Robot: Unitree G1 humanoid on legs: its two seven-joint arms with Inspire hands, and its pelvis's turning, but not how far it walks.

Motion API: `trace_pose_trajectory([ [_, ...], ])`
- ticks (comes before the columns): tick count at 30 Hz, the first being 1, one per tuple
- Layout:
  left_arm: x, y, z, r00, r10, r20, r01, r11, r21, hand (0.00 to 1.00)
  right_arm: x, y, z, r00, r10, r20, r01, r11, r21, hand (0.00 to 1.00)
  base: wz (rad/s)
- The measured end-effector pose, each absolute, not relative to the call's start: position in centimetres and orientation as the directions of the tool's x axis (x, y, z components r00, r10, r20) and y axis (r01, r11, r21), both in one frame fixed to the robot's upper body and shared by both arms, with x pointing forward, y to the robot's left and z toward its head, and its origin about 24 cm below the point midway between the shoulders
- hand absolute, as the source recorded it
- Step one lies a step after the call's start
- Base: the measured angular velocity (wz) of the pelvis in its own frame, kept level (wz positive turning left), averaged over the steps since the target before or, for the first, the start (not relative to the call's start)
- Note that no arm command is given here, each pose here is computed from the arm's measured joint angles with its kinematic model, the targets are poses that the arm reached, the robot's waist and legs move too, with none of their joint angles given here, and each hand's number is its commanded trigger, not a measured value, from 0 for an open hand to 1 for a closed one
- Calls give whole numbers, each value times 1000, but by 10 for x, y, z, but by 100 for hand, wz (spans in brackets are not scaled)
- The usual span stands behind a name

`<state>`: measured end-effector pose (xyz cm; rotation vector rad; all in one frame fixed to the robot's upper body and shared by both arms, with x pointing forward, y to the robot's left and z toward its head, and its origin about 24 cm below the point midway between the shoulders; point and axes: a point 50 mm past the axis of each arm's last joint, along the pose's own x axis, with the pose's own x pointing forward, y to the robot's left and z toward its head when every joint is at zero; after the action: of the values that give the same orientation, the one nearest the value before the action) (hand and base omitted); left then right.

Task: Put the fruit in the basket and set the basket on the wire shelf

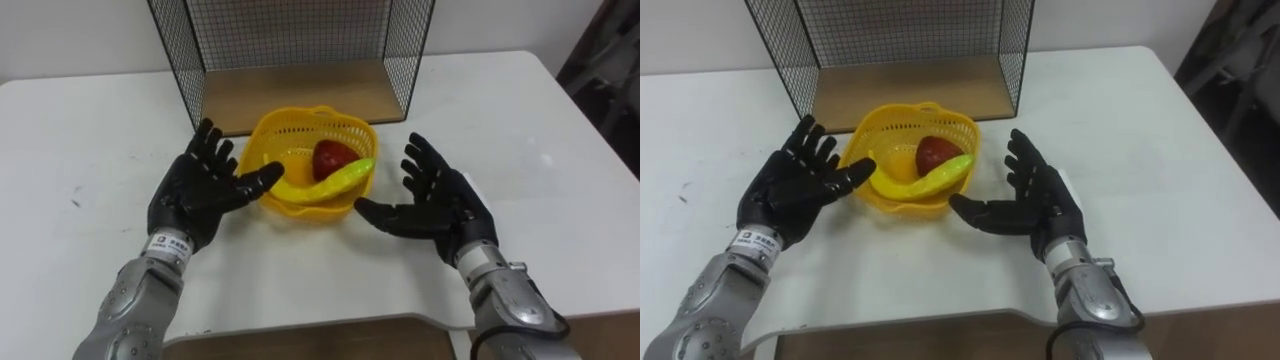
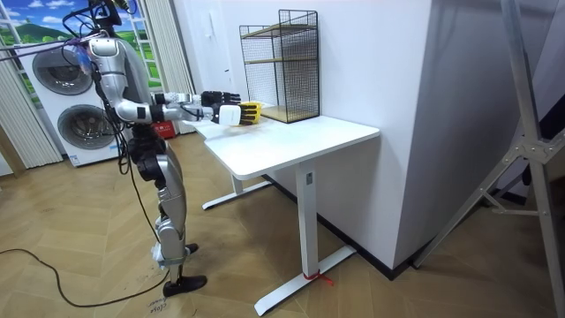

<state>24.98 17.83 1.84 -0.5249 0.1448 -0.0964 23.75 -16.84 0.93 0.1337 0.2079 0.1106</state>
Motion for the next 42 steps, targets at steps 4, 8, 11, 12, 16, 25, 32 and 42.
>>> trace_pose_trajectory([
  [4,250,178,18,985,-128,-113,54,862,-505,0,238,-168,9,972,124,-198,-96,985,143,0,0],
  [8,250,178,18,985,-129,-116,54,862,-503,0,238,-167,10,972,129,-198,-107,987,116,0,0],
  [11,249,180,13,982,-126,-139,41,866,-499,0,238,-165,9,970,136,-199,-118,988,100,0,0],
  [12,248,180,11,981,-125,-147,36,867,-497,0,238,-163,9,969,141,-201,-125,988,87,0,0],
  [16,246,181,-1,972,-122,-202,13,883,-470,0,237,-159,5,961,168,-218,-160,986,55,0,0],
  [25,248,182,-6,962,-146,-231,56,932,-357,0,241,-152,3,953,198,-230,-190,980,58,0,0],
  [32,250,181,-6,956,-164,-242,81,945,-317,0,242,-149,1,949,210,-234,-201,978,64,0,0],
  [42,250,179,-7,955,-168,-244,85,945,-316,0,242,-146,1,947,219,-237,-205,975,84,0,0],
])
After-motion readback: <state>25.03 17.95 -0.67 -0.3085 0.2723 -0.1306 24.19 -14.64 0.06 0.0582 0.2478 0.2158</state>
